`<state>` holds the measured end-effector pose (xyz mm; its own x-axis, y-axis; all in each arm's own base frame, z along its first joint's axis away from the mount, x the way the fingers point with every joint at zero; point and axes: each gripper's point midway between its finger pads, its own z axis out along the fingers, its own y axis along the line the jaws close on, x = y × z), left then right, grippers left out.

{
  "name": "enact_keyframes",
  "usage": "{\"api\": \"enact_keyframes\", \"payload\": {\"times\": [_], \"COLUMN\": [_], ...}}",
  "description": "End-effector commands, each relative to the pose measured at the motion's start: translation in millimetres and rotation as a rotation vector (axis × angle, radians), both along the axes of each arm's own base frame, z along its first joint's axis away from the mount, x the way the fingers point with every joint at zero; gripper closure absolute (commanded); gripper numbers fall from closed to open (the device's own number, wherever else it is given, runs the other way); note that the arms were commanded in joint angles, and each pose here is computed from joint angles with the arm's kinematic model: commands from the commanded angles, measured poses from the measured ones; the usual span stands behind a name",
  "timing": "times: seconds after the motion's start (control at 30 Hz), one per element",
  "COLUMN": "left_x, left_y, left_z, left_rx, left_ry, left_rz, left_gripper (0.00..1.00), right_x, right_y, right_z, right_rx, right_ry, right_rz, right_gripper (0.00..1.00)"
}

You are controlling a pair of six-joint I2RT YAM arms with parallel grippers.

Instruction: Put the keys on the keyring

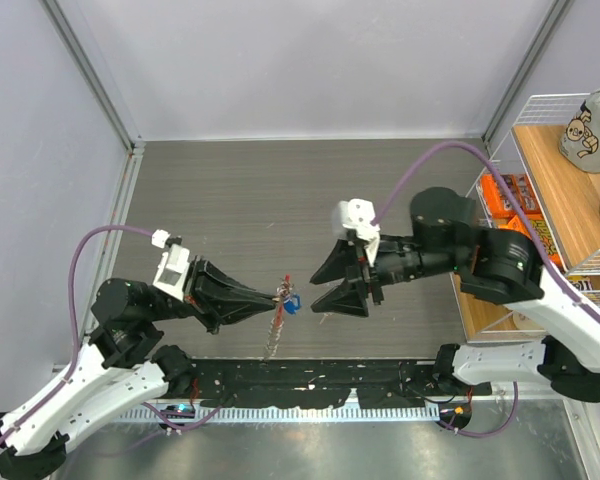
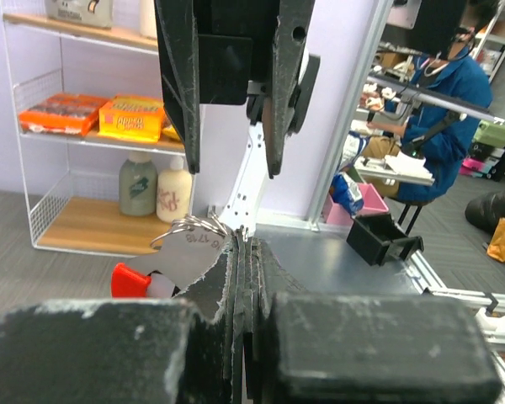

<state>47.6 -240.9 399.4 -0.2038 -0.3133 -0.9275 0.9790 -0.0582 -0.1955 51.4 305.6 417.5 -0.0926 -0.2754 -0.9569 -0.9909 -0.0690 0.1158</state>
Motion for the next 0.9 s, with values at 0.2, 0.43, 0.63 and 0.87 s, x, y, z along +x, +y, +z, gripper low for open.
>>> {"api": "enact_keyframes", "payload": {"times": [0.2,0.43,0.63,0.87], "left_x": [-16,-26,-28,-31], "left_y": [18,24,27,26], "left_z": [58,81,97,109], "left_rx": [-0.313,-0.403,-0.455,-0.493], "left_ry": [-0.063,-0.066,-0.057,-0.05], "left_rz": [-0.059,-0.125,-0.162,-0.222], "left_gripper": [1.0,1.0,1.0,1.0], "right_x": [56,86,103,110], "right_y": [-23,-34,-43,-43], "right_z": [-4,-52,-85,-126], "right_rx": [0.109,0.032,-0.033,-0.105], "right_ry": [-0.087,-0.079,-0.095,-0.038], "right_rz": [-0.389,-0.575,-0.676,-0.726], "right_gripper": [0.43,0.39,0.39,0.38]}}
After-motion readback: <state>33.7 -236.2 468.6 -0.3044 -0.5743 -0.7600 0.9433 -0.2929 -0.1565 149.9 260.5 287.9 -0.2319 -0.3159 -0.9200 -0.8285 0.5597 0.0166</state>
